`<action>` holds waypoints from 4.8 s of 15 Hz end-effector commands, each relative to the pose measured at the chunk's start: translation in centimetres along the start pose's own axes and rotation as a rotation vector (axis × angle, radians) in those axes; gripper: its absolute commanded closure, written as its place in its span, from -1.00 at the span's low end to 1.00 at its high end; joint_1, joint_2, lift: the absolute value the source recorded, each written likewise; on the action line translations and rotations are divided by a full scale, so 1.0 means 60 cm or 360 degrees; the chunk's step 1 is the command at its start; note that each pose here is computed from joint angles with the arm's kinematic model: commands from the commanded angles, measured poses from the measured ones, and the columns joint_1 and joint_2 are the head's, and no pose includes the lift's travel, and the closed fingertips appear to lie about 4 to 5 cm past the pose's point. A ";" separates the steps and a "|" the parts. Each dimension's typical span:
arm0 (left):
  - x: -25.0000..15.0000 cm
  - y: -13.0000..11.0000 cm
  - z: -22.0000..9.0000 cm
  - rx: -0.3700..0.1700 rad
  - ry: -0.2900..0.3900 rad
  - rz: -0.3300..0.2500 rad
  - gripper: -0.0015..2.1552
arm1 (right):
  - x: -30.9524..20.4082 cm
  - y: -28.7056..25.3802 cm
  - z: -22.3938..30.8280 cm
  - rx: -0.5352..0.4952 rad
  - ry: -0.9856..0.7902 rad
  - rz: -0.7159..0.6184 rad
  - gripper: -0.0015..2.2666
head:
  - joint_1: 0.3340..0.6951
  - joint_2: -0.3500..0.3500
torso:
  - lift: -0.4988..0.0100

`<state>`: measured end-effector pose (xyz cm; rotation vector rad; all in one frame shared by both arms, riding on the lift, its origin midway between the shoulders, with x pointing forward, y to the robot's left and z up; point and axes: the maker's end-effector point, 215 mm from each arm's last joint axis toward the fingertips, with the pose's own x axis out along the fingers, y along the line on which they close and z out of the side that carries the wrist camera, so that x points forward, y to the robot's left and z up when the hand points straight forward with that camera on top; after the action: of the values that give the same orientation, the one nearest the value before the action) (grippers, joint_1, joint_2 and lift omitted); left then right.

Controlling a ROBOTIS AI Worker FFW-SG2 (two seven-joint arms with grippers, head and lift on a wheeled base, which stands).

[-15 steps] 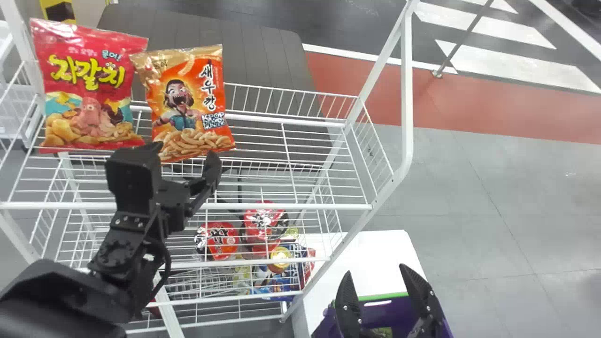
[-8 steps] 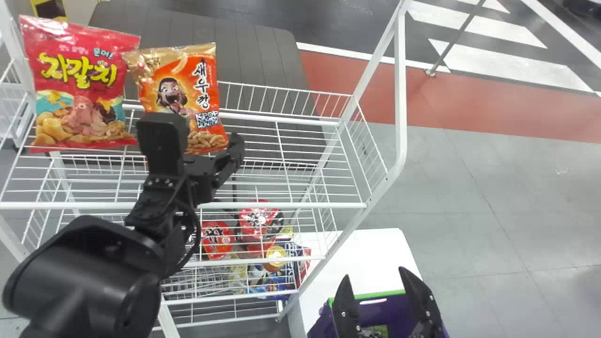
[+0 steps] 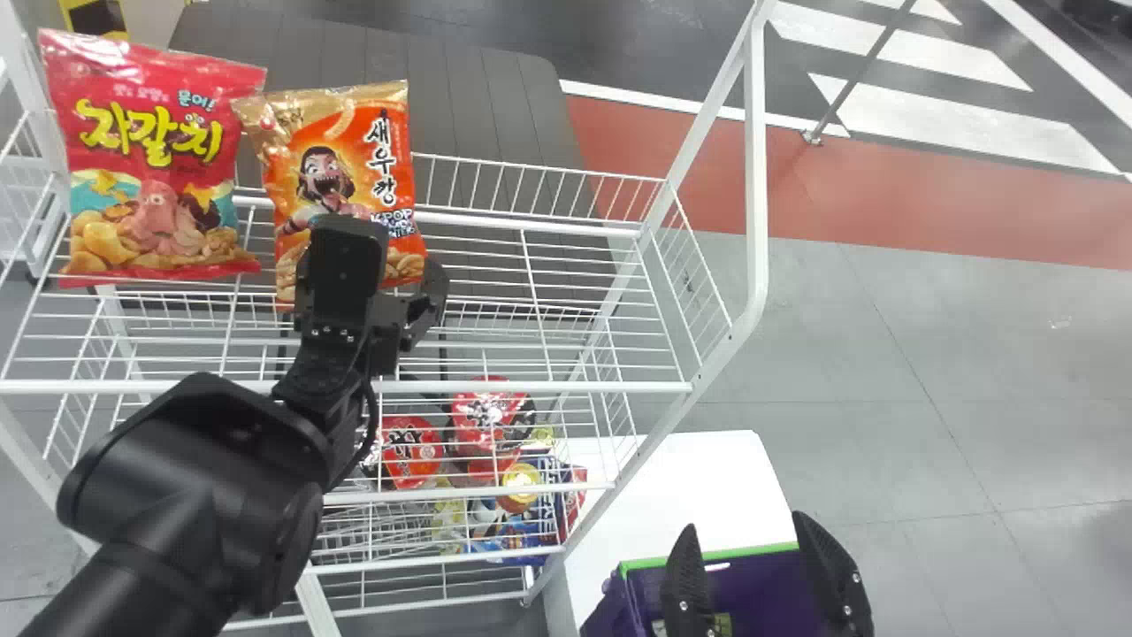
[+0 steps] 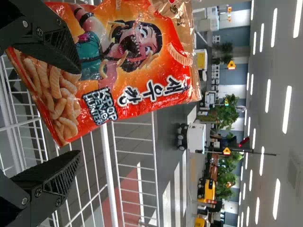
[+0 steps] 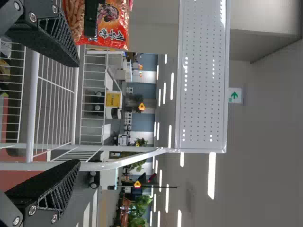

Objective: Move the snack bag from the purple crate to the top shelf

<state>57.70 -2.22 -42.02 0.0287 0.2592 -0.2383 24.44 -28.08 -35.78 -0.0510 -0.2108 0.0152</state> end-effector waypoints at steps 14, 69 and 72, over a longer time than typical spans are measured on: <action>0.038 0.060 0.008 -0.0153 0.0063 0.0172 -0.75 | -0.001 0.006 -0.008 -0.0008 0.0010 0.0013 -0.92 | 1.00 -1.00 | 0.97; 0.031 0.101 -0.027 0.0304 -0.0192 0.0234 -0.94 | -0.033 0.047 0.073 0.0084 -0.0294 0.0093 -0.92 | 1.00 -0.82 | 0.97; 0.030 0.100 -0.026 0.0302 -0.0198 0.0235 -0.94 | -0.033 0.046 0.076 0.0086 -0.0303 0.0092 -0.92 | 1.00 -0.83 | 0.97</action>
<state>60.50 3.65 -44.16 0.2258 0.1127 -0.1142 21.53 -25.12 -31.99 -0.0021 -0.3964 0.0837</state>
